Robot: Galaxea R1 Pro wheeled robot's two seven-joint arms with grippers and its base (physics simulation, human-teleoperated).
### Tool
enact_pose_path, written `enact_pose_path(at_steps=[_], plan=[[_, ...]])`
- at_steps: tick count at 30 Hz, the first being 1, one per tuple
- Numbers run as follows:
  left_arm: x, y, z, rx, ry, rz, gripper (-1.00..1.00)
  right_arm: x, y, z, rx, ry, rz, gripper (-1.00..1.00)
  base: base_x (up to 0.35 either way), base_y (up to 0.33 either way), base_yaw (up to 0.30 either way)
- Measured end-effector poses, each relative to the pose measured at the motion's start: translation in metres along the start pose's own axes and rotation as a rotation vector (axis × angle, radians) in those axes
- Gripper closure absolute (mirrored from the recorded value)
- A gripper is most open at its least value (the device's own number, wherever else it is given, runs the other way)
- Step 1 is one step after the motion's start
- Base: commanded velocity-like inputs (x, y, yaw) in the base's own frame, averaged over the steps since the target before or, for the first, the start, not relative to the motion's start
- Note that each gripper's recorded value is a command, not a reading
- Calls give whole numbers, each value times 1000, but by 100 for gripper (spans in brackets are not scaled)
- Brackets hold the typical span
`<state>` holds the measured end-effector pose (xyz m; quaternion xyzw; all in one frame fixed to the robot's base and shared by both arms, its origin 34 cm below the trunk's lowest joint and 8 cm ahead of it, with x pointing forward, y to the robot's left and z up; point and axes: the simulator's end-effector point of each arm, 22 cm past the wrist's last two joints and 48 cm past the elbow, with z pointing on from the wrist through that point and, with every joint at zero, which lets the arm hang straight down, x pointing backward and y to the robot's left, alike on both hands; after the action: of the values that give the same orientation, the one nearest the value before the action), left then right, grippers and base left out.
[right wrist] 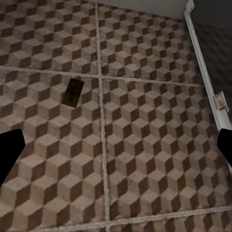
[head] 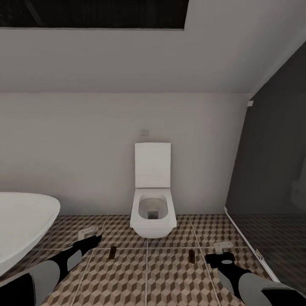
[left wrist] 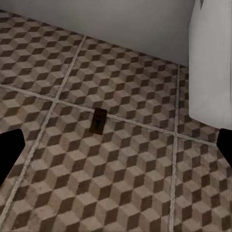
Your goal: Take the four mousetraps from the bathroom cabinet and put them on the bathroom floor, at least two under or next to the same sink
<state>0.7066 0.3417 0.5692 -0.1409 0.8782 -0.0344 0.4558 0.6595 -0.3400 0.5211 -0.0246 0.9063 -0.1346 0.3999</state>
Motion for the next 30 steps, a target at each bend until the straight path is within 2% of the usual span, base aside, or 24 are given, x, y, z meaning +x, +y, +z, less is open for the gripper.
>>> enact_pose_path(at_steps=[8, 15, 17, 30], plan=[[-3, 4, -9, -19, 18, 1, -100, -8, -2, -9, 1, 30, -11, -100, 0, 0, 0], [12, 13, -19, -42, 55, 4, -100, 2, -9, -18, 17, 145, -37, -100, 0, 0, 0], [15, 15, -22, -46, 64, 5, -100, 1, -11, -21, 20, 161, -40, -100, 0, 0, 0], [21, 17, -39, -58, 101, 10, -100, -21, -19, -35, 25, 177, -43, -100, 0, 0, 0]])
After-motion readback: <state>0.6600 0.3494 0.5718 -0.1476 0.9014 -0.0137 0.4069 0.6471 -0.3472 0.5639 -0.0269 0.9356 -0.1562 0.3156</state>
